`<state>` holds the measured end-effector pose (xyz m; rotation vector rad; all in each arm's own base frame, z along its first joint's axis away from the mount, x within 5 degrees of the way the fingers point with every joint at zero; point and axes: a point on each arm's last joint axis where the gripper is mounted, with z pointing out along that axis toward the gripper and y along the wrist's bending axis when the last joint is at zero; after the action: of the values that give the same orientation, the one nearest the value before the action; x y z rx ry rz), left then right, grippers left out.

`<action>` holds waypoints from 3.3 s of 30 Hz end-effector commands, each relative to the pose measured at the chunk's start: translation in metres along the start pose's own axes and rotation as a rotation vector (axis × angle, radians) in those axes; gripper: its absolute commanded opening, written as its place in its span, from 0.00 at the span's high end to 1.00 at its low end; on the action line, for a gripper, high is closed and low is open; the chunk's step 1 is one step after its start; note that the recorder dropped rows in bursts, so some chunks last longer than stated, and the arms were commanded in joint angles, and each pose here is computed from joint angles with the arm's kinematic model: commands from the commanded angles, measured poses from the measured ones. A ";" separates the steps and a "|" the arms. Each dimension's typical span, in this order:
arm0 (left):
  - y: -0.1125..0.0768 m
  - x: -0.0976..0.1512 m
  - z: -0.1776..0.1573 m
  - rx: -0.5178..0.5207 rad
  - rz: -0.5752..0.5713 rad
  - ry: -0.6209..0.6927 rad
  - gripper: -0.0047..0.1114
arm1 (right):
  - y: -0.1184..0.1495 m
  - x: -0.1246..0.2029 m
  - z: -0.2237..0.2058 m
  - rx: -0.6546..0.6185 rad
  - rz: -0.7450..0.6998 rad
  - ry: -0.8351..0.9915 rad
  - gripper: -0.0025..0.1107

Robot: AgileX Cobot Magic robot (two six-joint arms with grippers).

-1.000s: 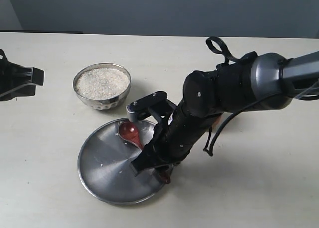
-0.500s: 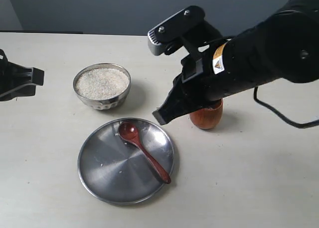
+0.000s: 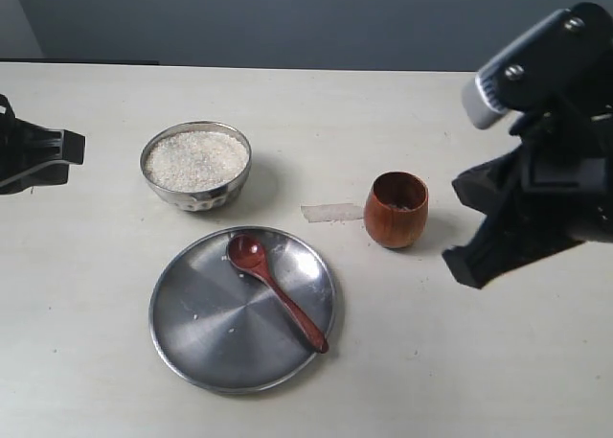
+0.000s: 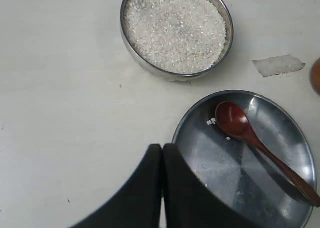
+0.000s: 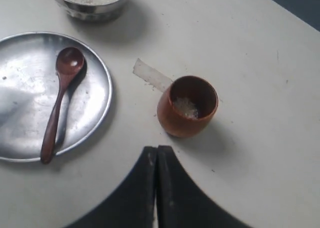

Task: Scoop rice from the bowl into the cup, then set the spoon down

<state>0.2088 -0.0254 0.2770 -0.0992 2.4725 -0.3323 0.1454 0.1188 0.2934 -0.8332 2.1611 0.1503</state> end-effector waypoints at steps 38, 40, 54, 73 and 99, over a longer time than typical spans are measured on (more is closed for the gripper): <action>-0.001 -0.002 -0.001 0.003 0.003 -0.014 0.96 | -0.016 0.067 -0.063 0.032 0.271 -0.135 0.98; -0.001 -0.002 -0.001 0.003 0.003 -0.014 0.96 | -0.022 0.070 -0.069 0.072 0.331 -0.166 0.98; -0.001 -0.002 -0.001 0.003 0.003 -0.014 0.96 | -0.041 0.089 -0.102 0.379 0.605 -0.310 0.98; -0.001 -0.002 -0.001 0.003 0.003 -0.014 0.96 | -0.045 0.108 -0.107 0.634 0.519 -0.479 0.98; -0.001 -0.002 -0.001 0.003 0.003 -0.010 0.96 | -0.027 0.173 -0.050 0.626 0.490 -0.449 0.98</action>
<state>0.2088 -0.0254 0.2770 -0.0992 2.4725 -0.3323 0.0495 -0.0087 0.2118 0.0946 1.7610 -0.0672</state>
